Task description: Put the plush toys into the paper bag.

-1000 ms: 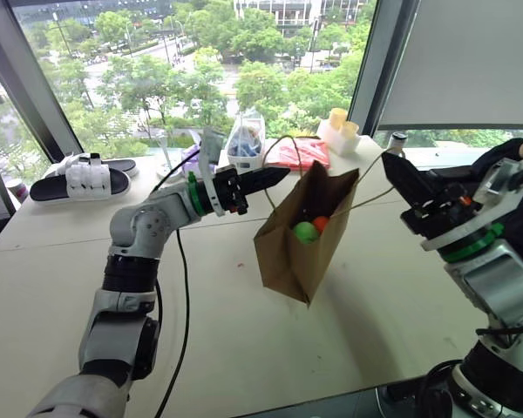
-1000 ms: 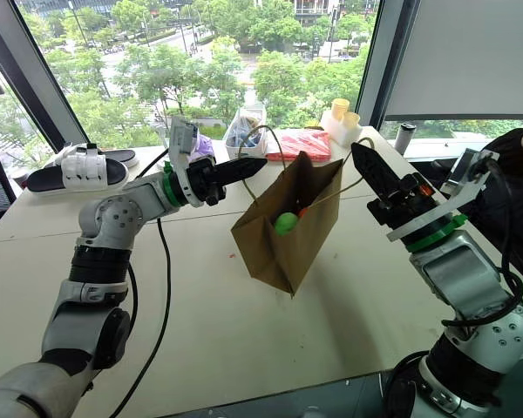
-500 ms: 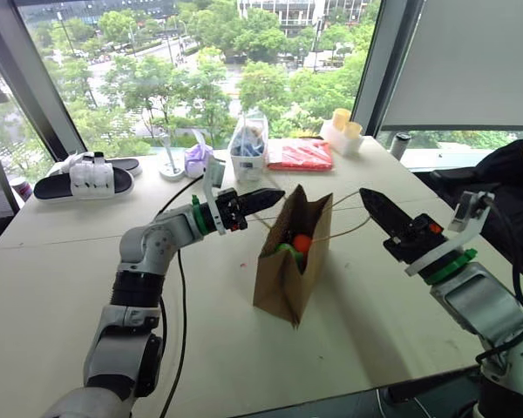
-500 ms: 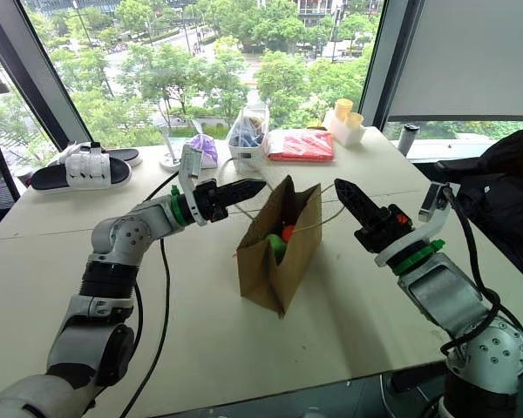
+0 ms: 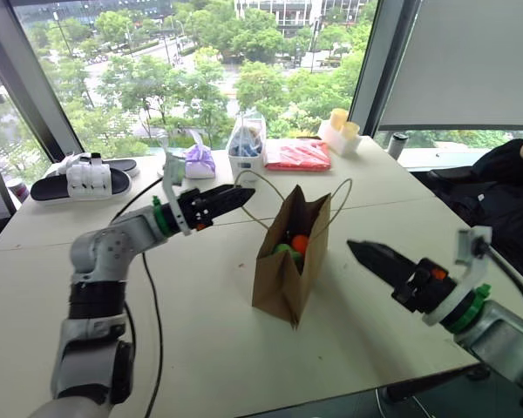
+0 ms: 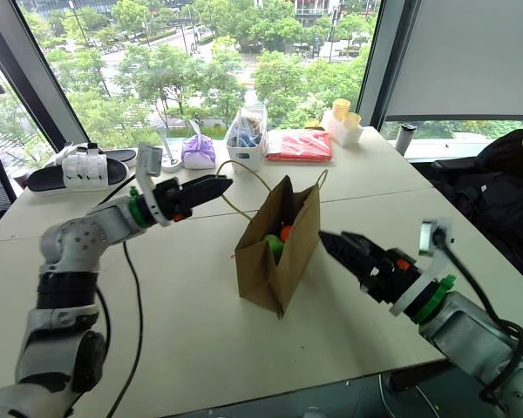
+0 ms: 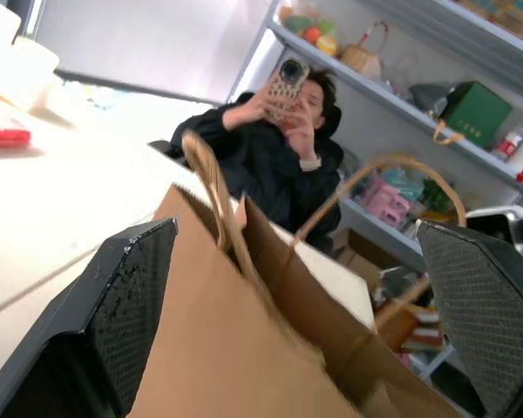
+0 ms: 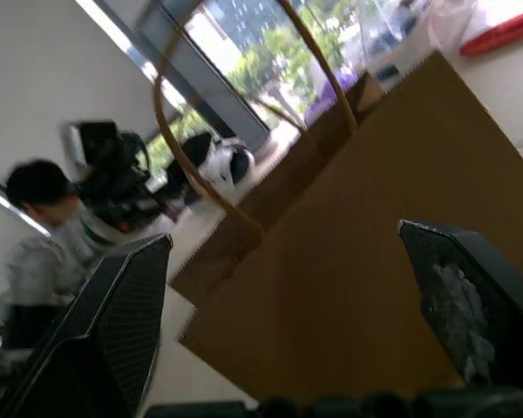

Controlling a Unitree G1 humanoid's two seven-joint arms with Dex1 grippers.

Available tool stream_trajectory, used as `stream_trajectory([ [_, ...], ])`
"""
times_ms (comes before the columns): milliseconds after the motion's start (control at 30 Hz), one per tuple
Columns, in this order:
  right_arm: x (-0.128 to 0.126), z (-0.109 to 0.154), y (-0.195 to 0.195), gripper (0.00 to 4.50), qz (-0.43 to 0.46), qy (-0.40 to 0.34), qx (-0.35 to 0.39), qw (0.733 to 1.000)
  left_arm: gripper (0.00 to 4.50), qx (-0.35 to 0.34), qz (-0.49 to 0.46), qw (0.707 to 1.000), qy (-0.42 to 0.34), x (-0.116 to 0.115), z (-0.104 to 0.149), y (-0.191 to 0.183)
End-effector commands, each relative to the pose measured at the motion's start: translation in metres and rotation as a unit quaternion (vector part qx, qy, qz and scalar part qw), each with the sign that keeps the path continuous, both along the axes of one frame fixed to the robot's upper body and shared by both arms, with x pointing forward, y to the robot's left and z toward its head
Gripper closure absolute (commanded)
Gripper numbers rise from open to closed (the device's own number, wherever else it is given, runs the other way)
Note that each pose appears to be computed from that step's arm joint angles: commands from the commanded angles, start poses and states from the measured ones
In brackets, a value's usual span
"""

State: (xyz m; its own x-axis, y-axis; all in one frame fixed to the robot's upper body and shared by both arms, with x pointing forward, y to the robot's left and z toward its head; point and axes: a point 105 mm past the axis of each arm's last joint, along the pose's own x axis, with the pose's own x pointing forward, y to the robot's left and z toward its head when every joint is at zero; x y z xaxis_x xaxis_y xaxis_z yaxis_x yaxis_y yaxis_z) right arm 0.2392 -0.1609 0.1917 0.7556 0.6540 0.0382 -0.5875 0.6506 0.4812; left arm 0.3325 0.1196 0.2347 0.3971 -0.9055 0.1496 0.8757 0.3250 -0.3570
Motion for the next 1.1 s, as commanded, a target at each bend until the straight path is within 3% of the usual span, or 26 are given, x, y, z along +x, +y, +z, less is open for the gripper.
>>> stream_trajectory([
  [33, 0.000, -0.003, 0.011, 0.84, 0.029, -0.016, -0.022, 0.999, 0.00, 0.039, -0.011, 0.999, 0.008, -0.025, -0.015, 0.006],
  [133, 0.002, -0.007, 0.019, 2.39, 0.049, -0.017, -0.024, 0.998, 0.00, 0.078, 0.006, 0.997, 0.016, -0.040, -0.036, 0.006],
  [267, 0.008, -0.019, 0.024, 4.47, 0.060, -0.002, -0.047, 0.997, 0.00, 0.081, -0.006, 0.997, 0.004, -0.056, -0.039, -0.012],
  [700, 0.011, -0.017, 0.045, 4.47, 0.113, -0.003, -0.047, 0.993, 0.00, 0.154, -0.027, 0.986, -0.056, -0.060, -0.067, -0.063],
  [967, 0.013, -0.015, 0.061, 4.47, 0.116, -0.006, -0.035, 0.993, 0.00, 0.142, -0.048, 0.986, -0.072, -0.067, -0.066, -0.097],
  [1100, 0.014, -0.016, 0.064, 4.47, 0.114, -0.005, -0.032, 0.993, 0.00, 0.169, -0.019, 0.982, -0.083, -0.063, -0.075, -0.108],
])
